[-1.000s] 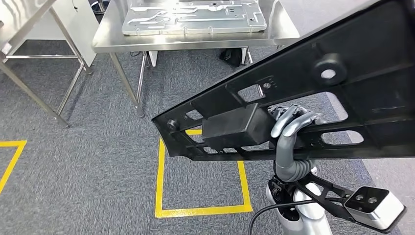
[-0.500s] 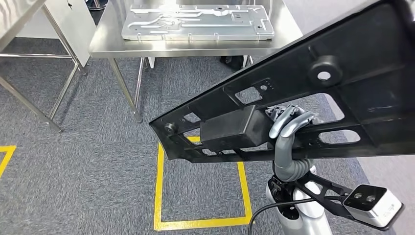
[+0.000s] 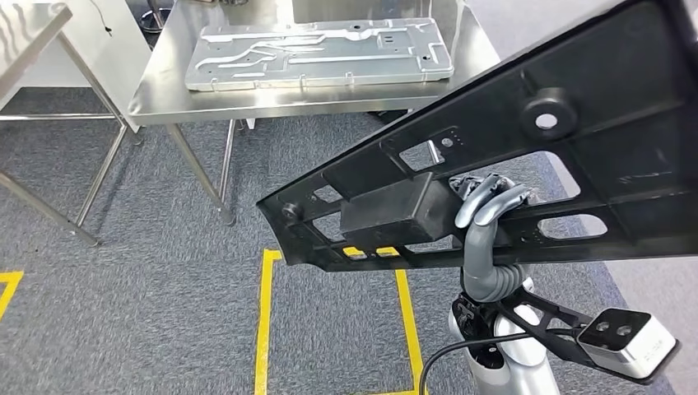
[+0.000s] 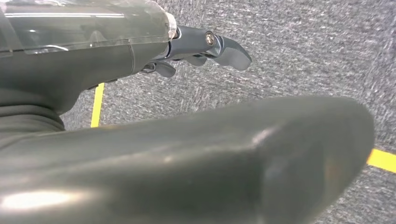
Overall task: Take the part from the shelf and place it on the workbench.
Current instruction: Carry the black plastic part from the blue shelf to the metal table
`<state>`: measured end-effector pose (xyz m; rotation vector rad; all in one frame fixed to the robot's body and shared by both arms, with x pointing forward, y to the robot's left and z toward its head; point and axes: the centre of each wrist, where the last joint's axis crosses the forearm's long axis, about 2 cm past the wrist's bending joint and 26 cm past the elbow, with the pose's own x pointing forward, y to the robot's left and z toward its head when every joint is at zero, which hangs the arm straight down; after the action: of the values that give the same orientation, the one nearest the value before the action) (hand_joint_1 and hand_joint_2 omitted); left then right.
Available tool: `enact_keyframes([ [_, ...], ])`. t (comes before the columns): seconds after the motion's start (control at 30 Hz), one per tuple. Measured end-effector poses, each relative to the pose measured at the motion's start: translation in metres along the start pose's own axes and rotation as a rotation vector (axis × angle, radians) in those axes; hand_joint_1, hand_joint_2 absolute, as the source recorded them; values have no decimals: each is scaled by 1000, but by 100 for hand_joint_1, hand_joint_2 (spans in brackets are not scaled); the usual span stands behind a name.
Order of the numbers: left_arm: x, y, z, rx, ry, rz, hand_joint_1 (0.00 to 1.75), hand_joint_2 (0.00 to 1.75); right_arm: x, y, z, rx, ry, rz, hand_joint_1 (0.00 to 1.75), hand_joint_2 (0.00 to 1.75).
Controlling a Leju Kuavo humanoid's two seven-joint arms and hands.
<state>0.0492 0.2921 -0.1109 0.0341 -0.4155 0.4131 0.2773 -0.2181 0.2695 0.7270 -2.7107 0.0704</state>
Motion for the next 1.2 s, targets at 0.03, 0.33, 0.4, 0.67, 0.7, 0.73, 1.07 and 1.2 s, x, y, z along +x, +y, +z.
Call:
enact_keyframes([
  [0.03, 0, 0, 0, 1, 0, 0, 0, 0, 0, 0, 0, -1, 3, 0, 175, 175],
  [0.33, -1, 1, 0, 0, -7, 1, 0, 0, 0, 0, 0, -1, 20, 1, 175, 175],
  [0.4, 0, 0, 0, -2, -11, 1, 0, 0, 0, 0, -1, 1, 20, 2, 175, 175],
  [0.67, -3, 1, 1, -3, -5, 2, 0, 0, 0, 0, 1, 2, 43, 8, 175, 175],
  [0.7, -3, 1, 1, -3, -6, 3, 0, 0, -1, 0, 1, 2, 51, 9, 175, 175],
  [0.73, -2, 1, 1, -3, -7, 4, 0, 0, -1, 0, 1, 2, 60, 12, 175, 175],
  [1.07, -4, -1, 1, 0, -6, 13, 0, 0, -4, -2, 4, -24, 153, 67, 175, 175],
  [1.2, -5, 1, 2, 6, -3, 11, 0, 0, -5, -3, 5, -29, 189, 82, 175, 175],
])
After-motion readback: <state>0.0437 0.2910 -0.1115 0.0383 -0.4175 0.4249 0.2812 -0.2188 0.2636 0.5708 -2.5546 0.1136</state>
